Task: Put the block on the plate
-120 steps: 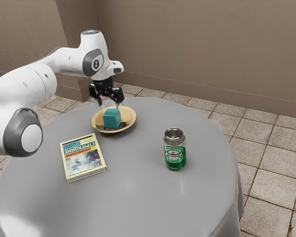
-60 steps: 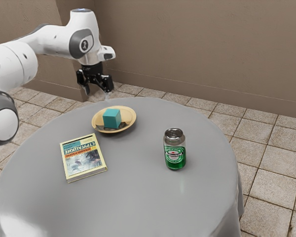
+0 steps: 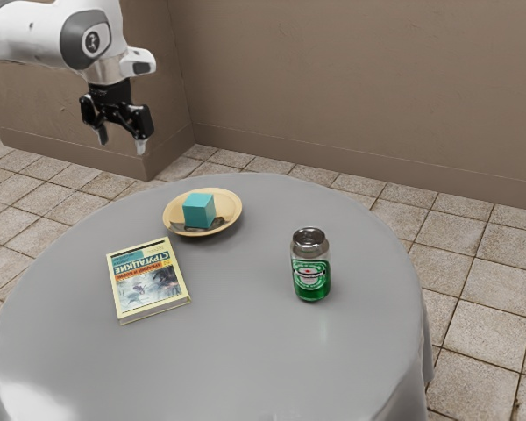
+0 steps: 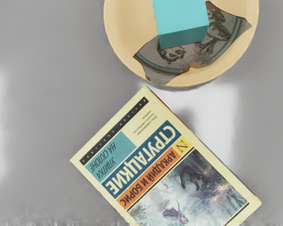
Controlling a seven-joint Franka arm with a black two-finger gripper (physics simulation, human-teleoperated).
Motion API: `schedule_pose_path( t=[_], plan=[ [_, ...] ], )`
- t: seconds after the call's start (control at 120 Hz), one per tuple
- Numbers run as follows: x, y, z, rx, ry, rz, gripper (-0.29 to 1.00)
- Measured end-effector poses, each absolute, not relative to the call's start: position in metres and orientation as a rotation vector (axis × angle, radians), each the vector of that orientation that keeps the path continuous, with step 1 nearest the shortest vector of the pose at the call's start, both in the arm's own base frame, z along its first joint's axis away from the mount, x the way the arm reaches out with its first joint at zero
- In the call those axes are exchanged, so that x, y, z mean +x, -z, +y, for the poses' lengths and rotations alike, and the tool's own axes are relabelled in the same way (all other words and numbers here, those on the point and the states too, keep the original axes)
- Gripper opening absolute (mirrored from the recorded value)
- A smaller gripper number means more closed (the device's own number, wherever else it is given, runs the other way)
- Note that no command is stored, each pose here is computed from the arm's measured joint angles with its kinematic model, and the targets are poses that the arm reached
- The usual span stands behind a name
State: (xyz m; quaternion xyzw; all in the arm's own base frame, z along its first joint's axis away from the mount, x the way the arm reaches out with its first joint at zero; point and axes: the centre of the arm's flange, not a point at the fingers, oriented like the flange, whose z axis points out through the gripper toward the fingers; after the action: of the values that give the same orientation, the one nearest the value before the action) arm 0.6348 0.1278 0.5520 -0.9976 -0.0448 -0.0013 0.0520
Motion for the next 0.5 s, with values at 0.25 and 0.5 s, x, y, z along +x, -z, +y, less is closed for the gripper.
schedule_pose_path(
  t=[0.25, 0.5],
  plan=[
    [0.596, -0.594, 0.142, -3.021, 0.015, -0.185, 0.7],
    [0.575, -0.612, 0.139, -3.015, -0.001, -0.182, 0.7]
  ],
)
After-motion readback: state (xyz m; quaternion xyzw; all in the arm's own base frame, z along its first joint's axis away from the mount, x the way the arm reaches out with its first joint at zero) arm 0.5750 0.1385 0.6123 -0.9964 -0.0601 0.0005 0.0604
